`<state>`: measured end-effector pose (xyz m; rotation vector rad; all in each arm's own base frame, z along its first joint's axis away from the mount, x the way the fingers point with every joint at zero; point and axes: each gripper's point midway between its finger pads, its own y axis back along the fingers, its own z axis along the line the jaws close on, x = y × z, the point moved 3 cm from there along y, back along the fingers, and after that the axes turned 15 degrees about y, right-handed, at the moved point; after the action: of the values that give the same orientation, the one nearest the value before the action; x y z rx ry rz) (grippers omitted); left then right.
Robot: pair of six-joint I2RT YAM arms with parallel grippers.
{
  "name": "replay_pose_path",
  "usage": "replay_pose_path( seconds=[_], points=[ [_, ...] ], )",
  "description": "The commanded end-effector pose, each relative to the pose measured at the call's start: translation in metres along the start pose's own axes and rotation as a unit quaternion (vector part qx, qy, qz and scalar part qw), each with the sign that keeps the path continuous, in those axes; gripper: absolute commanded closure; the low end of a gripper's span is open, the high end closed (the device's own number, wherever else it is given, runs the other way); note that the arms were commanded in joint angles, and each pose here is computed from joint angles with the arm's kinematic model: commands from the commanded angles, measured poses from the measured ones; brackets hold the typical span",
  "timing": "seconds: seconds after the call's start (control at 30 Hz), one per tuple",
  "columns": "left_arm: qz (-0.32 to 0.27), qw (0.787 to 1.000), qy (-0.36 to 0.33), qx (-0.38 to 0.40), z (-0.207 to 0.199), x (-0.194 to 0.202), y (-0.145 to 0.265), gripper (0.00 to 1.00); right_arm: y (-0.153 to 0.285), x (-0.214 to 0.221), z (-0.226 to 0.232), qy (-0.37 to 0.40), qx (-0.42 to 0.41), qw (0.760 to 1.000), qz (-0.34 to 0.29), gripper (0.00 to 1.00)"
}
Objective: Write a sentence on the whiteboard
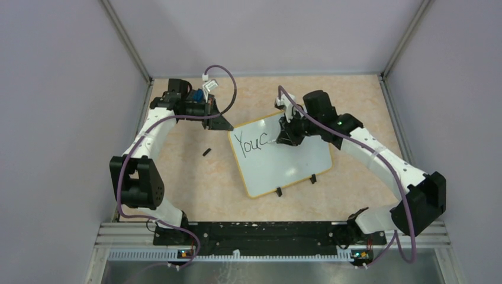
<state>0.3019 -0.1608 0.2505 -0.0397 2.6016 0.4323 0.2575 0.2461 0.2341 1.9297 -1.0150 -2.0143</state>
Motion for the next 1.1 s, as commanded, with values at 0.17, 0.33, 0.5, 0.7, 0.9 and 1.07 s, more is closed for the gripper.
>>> replay_pose_path(
  seconds=[0.17,0.33,0.5,0.7,0.9,1.07],
  points=[
    [0.007,1.0,-0.004,0.005,-0.009,0.006,-0.002,1.0,0.026,-0.016,-0.015,0.022,0.038,0.999,-0.021,1.0],
    [0.006,1.0,-0.006,0.006,-0.01,0.006,-0.001,1.0,0.035,-0.028,-0.017,0.022,0.042,0.998,-0.041,1.0],
    [0.007,1.0,-0.005,0.006,-0.009,0.006,-0.002,1.0,0.04,-0.03,-0.027,0.011,0.051,0.997,-0.051,1.0],
    [0.008,1.0,-0.006,0.007,-0.01,0.006,-0.002,1.0,0.037,-0.031,-0.033,0.005,0.061,0.997,-0.053,1.0],
    [0.006,1.0,-0.008,0.006,-0.011,0.007,-0.001,1.0,0.032,-0.032,-0.04,-0.001,0.067,0.996,-0.053,1.0],
    [0.007,1.0,-0.008,0.006,-0.01,0.007,-0.001,1.0,0.028,-0.036,-0.041,-0.003,0.061,0.997,-0.057,1.0]
  ],
)
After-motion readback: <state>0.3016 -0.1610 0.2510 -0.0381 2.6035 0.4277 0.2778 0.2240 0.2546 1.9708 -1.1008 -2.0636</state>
